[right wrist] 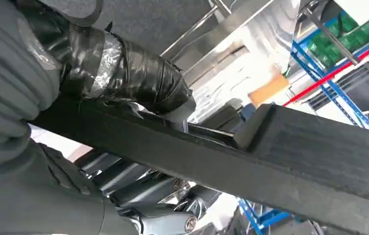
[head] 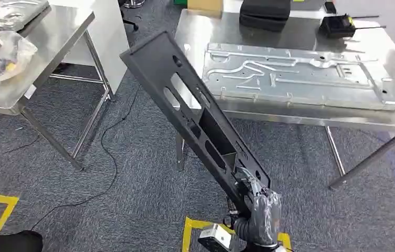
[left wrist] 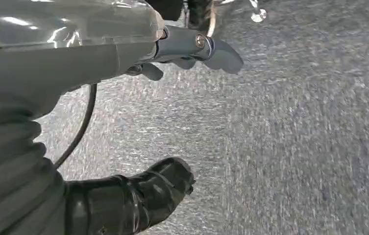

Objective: Take the parts from the cabinet and place them on the table.

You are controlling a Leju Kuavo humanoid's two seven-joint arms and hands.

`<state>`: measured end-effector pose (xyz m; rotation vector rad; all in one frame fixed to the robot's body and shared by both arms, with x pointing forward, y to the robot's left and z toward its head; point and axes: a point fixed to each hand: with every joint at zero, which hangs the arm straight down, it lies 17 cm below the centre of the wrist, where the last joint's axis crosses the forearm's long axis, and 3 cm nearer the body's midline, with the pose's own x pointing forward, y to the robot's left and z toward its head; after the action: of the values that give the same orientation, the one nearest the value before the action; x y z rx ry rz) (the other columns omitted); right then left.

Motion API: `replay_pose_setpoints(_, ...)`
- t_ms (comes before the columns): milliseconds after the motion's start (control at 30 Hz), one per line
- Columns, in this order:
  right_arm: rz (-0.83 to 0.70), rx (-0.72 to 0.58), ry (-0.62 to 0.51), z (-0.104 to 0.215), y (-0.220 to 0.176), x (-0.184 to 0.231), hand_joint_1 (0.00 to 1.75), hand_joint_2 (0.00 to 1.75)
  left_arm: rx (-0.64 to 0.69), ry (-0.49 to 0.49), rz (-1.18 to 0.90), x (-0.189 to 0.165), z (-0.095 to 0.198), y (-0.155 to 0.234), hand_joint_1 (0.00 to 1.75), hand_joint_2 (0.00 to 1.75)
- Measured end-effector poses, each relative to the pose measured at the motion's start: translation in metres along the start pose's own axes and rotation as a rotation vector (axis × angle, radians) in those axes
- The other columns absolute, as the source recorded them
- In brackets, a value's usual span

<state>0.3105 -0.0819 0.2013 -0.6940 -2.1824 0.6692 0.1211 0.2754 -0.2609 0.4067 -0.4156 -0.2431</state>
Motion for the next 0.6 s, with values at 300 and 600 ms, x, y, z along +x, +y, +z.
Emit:
replay_pose_setpoints(300,0.001,0.001,0.001,0.0002,0.0001,-0.0006,1.75,1.75,-0.001,0.000,0.001,-0.0001,0.0002,-0.0004,0.00,1.75)
replay_pose_setpoints(600,0.004,-0.001,0.000,-0.0007,-0.0003,-0.0008,1.75,1.75,-0.003,-0.004,-0.002,0.0006,0.0003,-0.0009,0.00,1.75)
